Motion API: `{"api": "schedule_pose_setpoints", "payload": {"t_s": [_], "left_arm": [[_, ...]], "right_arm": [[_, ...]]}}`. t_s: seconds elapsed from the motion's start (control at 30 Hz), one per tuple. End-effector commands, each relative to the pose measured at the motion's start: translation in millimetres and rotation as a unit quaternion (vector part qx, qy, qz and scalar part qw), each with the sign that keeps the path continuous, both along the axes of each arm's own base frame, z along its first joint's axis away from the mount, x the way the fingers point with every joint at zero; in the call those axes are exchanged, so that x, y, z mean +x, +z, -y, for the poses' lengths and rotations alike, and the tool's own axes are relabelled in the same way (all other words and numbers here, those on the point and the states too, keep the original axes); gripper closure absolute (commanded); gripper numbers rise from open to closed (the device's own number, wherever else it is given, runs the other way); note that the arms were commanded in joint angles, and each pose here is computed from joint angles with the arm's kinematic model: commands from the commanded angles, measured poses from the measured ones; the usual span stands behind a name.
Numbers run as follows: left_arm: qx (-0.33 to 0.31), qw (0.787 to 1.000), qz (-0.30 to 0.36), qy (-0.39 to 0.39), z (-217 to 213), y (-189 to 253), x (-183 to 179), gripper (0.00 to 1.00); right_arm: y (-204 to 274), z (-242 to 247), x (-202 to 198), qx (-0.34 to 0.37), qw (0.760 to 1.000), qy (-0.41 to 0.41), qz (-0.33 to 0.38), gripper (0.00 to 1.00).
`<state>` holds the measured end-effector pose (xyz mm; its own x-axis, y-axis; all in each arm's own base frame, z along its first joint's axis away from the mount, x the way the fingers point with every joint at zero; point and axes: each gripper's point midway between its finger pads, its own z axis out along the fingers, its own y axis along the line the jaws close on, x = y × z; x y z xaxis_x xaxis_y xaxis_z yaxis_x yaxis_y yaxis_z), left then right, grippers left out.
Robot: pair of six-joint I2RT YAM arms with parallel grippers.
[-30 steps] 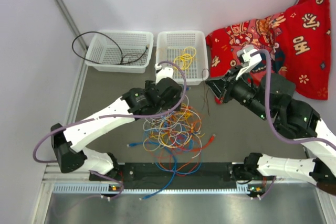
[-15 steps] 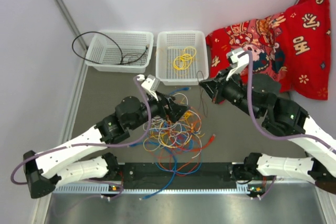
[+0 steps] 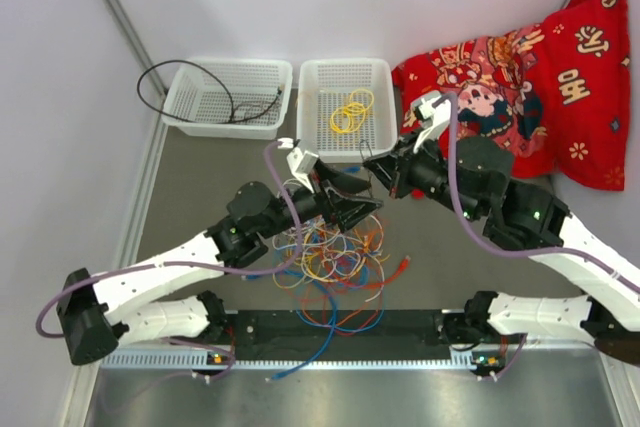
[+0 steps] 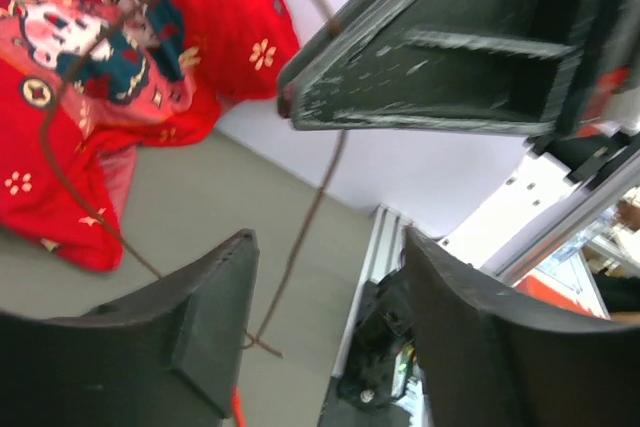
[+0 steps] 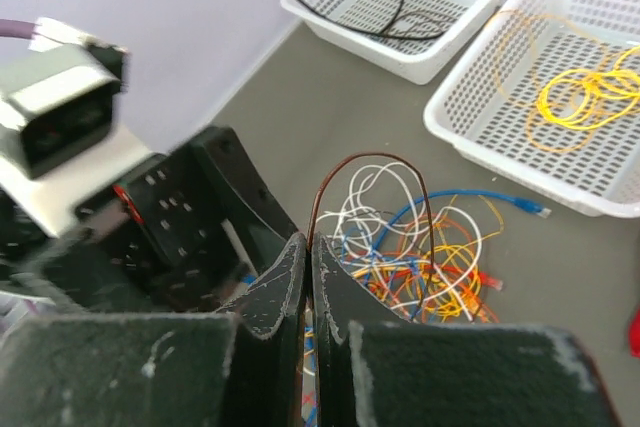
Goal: Untangle the cables
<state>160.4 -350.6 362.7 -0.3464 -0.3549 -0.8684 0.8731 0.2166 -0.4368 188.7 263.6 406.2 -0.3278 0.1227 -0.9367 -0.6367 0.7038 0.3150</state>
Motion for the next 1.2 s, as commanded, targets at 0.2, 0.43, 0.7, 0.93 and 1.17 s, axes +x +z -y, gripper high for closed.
{"api": "schedule_pose_setpoints", "payload": {"t_s": [0.2, 0.43, 0.7, 0.93, 1.17], "left_arm": [[-0.002, 0.999, 0.033, 0.016, 11, 8, 12, 1.0], [0.039, 0.951, -0.033, 0.306, -79, -1, 95, 1.0], [0.014, 0.865, -0.204, 0.458, -195, -2, 227, 1.0], [0.054, 0.834, -0.208, 0.508, -228, -4, 334, 1.0], [0.039, 0.815, -0.216, 0.535, -278, -13, 426, 1.0]], "right_arm": [[32, -13, -11, 0.053, 0.998, 0.037, 0.01, 1.0], [19, 54, 14, 0.032, 0.991, -0.129, 0.008, 0.01], [6, 80, 15, 0.038, 0.985, -0.168, 0.023, 0.01], [-8, 87, 16, 0.011, 0.984, -0.176, 0.032, 0.01], [-32, 79, 27, -0.027, 0.982, -0.181, 0.05, 0.01]]}}
